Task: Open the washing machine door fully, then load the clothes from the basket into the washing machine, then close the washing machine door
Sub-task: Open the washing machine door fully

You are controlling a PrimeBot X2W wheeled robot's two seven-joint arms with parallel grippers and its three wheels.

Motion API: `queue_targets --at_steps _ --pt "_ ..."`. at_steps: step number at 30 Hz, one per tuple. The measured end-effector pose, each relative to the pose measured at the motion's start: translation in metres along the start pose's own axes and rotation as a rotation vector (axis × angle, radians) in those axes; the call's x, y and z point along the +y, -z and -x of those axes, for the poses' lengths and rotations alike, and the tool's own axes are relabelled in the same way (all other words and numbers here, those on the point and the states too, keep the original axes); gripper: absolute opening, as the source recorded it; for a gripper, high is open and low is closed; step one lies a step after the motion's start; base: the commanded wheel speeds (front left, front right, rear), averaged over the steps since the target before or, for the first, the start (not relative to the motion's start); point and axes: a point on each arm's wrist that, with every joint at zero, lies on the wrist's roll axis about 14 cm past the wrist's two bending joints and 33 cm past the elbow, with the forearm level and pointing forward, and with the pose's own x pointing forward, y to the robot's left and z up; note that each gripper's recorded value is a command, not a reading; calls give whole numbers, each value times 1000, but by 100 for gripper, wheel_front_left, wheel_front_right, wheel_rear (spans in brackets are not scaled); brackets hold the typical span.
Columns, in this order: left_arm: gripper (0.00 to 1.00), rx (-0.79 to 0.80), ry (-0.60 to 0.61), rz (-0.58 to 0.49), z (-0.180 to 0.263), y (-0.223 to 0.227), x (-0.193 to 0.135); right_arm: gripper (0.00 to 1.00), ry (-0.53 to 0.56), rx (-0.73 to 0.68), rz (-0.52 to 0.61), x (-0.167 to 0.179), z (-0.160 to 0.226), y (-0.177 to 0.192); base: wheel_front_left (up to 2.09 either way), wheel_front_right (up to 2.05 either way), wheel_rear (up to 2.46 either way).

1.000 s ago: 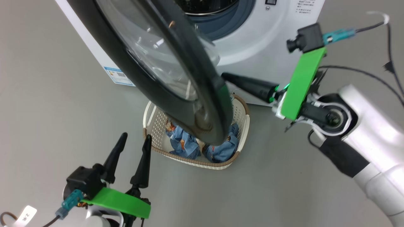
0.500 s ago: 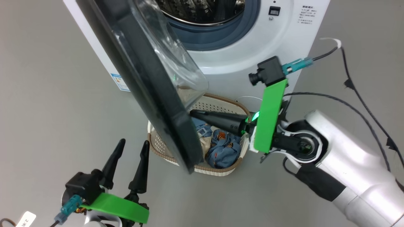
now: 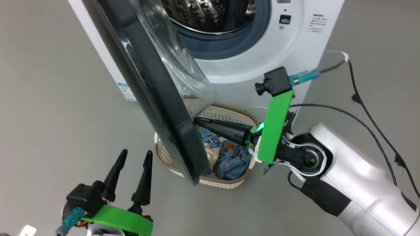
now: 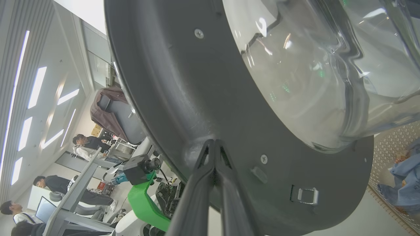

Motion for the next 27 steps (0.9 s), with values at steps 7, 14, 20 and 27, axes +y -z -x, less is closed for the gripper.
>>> queue_targets --at_steps 7,14,20,27 --pt "100 5 25 1 0 2 -6 100 143 -160 -36 -38 34 -9 0 0 0" --pt "100 5 46 -4 0 1 -9 100 308 -260 -73 -77 80 2 0 0 0" --pt "100 19 57 -7 6 5 -10 100 415 -348 -89 -95 123 12 0 0 0" --pt "100 24 77 -5 7 7 -15 100 545 -439 -89 -114 174 27 0 0 0"
